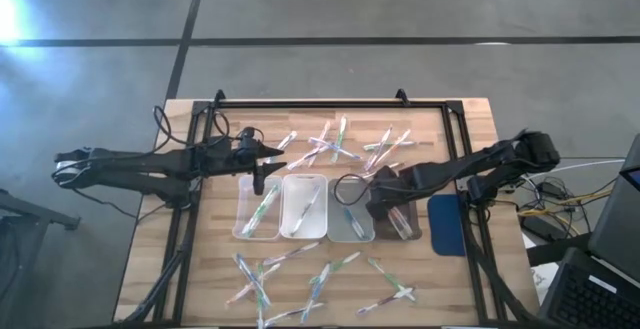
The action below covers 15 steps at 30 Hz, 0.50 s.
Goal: Pick & Place Toothbrushes
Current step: Put the orange toothbrush into the black bin
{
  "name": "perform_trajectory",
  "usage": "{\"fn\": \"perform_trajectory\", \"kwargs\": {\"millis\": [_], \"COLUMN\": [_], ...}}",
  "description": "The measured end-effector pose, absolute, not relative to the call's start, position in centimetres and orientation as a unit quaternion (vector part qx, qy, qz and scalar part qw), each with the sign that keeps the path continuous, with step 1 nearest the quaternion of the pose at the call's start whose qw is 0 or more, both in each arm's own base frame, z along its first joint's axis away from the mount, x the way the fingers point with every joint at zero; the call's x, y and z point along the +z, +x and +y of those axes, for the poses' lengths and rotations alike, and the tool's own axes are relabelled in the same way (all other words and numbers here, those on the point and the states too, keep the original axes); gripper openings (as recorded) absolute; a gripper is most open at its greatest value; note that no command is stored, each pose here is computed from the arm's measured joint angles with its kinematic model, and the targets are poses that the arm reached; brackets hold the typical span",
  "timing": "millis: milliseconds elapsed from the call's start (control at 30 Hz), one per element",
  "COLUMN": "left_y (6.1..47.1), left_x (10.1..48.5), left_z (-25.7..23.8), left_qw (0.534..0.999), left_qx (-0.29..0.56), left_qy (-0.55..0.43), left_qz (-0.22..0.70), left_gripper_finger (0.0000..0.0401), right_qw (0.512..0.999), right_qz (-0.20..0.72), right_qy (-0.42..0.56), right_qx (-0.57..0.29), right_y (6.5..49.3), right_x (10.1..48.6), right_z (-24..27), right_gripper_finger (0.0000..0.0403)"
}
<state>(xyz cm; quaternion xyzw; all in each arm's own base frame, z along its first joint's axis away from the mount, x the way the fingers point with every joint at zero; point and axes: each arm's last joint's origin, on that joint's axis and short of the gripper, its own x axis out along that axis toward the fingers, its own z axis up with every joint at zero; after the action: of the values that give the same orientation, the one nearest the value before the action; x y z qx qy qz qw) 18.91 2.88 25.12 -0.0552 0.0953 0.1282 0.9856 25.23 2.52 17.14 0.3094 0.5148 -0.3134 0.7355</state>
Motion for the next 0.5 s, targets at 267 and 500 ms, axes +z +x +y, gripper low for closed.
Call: {"fn": "perform_trajectory", "kwargs": {"millis": [267,500], "left_y": [18.91,18.91], "left_x": [25.12,25.12], "left_z": [2.89,2.89], "left_qw": [0.986,0.986], "left_qx": [0.128,0.128], "left_qy": [-0.055,-0.055], "left_qz": [0.095,0.095], "left_gripper_finger": [0.0170,0.0170], "right_qw": [0.737,0.737], "right_qz": [0.512,0.513], "right_qy": [0.311,0.312], "right_qx": [-0.312,-0.311], "right_y": [25.32,25.31], "right_x": [17.16,17.17], "right_z": [2.54,2.54], "right_gripper_finger": [0.0023,0.0060]}}
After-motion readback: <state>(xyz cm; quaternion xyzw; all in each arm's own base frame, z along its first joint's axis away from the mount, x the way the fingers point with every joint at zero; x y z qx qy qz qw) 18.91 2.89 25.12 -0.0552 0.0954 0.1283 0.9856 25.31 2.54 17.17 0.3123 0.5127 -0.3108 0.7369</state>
